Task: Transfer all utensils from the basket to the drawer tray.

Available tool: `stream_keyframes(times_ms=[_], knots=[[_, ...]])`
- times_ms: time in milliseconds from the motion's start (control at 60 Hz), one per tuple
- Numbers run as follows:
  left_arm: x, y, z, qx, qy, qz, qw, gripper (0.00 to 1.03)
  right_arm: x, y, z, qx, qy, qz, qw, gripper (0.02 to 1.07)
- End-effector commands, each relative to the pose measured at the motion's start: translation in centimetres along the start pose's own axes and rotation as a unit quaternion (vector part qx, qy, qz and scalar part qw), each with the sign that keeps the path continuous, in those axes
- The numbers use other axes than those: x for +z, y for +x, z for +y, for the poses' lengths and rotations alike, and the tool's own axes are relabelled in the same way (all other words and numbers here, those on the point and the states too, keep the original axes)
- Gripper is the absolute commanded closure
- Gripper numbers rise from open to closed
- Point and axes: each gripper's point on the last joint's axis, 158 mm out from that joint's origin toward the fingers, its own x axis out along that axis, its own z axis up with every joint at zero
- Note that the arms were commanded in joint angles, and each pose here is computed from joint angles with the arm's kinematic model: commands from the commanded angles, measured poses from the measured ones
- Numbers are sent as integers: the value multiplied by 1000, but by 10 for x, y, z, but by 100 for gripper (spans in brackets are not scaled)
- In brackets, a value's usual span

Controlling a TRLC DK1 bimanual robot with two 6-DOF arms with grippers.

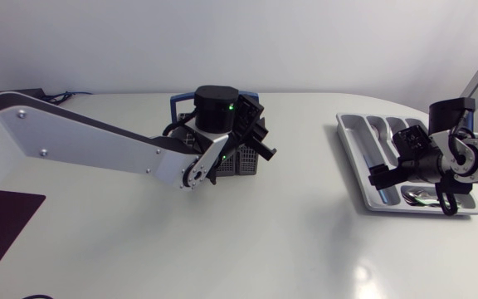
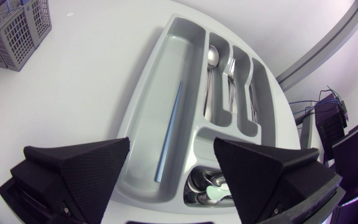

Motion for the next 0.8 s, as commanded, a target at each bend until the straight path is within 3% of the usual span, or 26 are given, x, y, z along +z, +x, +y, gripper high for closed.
stream_keyframes(times_ms=[0,783], knots=[[-25,6,-4,1,19,19,1000,65,-13,6,10,10,0,15,1000,10],[-29,40,7,21,12,9,1000,65,-18,22,16,15,-1,25,1000,10]])
